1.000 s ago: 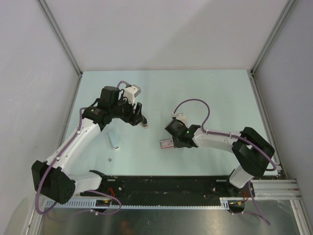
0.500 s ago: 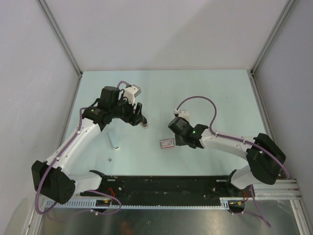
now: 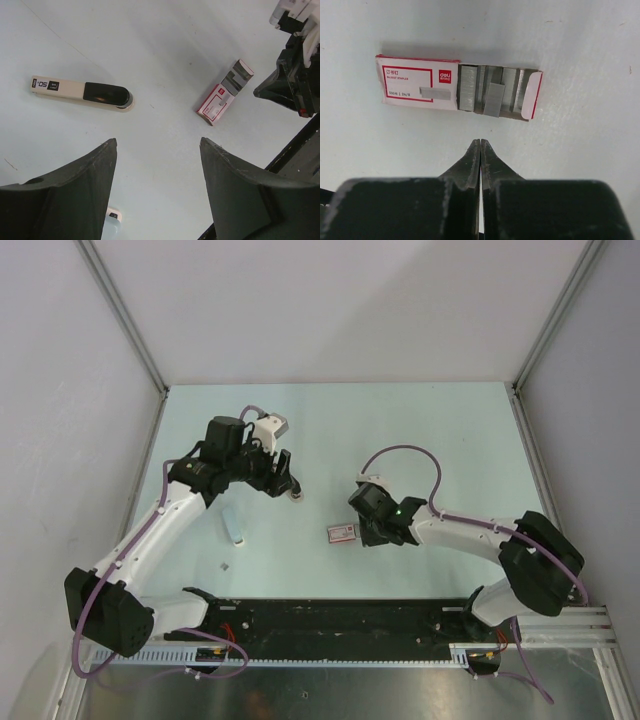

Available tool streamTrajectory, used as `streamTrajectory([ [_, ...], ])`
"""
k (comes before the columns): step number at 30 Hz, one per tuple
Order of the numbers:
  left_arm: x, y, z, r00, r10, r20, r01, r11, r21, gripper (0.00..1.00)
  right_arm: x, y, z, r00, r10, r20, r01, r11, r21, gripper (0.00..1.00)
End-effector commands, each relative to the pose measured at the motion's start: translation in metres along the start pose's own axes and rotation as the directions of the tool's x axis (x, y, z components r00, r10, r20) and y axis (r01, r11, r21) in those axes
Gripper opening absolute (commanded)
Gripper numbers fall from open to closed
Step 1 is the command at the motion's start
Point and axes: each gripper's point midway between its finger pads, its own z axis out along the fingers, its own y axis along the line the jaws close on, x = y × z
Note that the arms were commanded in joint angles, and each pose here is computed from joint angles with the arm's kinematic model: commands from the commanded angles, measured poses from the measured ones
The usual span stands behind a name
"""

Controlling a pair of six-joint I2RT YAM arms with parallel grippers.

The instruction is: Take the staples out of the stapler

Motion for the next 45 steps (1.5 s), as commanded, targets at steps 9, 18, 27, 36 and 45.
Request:
streamTrajectory([
  [9,-0.009,-0.005,-0.007,0.998,0.053,0.032,-0.053,0.998,0.016,0.72,0.001,0.001,0.013,0.998,-0.004,-0.064,0.000,0.998,-0.065,0.00],
  [18,-0.011,-0.005,-0.007,0.998,0.057,0.033,-0.058,0.998,0.017,0.72,-0.003,0.000,0.018,0.997,-0.011,-0.076,0.006,0.998,-0.058,0.00],
  [27,-0.011,-0.006,-0.009,0.997,0.061,0.036,-0.062,0.998,0.020,0.72,-0.014,0.000,0.022,0.998,-0.021,-0.064,0.018,0.998,-0.052,0.00],
  [36,-0.008,-0.008,-0.006,0.998,0.060,0.027,-0.061,0.998,0.035,0.72,-0.021,-0.002,0.028,0.998,-0.021,-0.062,0.018,0.999,-0.048,0.00],
  [45,-0.006,-0.013,-0.004,0.997,0.070,0.019,-0.071,0.996,0.052,0.72,-0.026,0.009,0.014,0.999,-0.029,-0.044,0.025,0.994,-0.103,0.00],
])
